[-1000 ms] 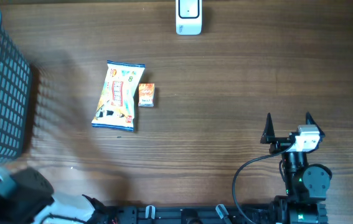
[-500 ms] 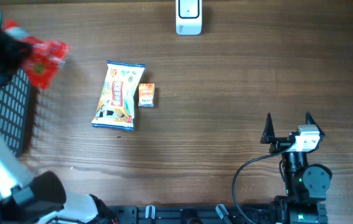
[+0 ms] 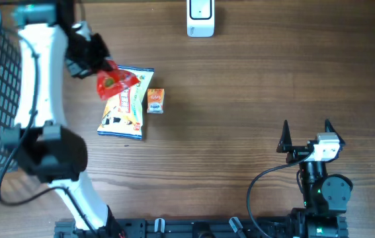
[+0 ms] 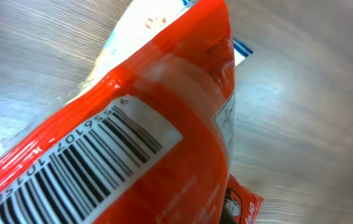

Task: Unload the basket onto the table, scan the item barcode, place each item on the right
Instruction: 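Carry the red snack bag out and drop it right of the cream bag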

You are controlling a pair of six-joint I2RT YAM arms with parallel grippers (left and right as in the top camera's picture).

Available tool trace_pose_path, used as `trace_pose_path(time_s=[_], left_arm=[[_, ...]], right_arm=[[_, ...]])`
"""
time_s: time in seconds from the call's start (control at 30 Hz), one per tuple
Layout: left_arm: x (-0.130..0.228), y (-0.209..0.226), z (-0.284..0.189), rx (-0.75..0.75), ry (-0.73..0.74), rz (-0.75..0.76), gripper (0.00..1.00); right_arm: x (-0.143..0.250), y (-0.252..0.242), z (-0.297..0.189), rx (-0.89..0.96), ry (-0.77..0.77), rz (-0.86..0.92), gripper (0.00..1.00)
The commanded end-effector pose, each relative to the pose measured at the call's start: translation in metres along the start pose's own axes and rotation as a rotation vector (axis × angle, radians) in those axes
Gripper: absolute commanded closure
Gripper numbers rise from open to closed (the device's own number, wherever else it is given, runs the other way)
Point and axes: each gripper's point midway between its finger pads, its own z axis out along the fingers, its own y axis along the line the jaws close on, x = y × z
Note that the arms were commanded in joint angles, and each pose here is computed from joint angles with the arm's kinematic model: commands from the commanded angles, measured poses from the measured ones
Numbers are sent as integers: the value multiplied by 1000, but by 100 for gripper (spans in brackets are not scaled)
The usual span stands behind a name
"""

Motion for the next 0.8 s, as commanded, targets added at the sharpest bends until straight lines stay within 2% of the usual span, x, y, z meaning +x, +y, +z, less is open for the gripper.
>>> trace_pose_path(time_s=[0.0,0.37,0.43,0.5,0.57,0.67,0.77], left_arm=[[3,-17,32,-44,53,69,96],[33,-82,99,-66,137,254,96],[38,-91,105,-67,138,282,92],[43,-99,109,-70,132,308,85],[46,-105,113,-68,133,324,81],[53,-113,116,-67,135,349,58],[58,-120,118,-65,134,369,49]], right_arm=[[0,-3,0,15,-3,14,0],[0,-3,0,15,-3,14,0],[0,-3,0,15,-3,15,0],[0,-3,0,15,-3,14,0],[0,-3,0,15,-3,14,0],[0,-3,0,15,-3,15,0],[0,-3,0,15,-3,14,0]])
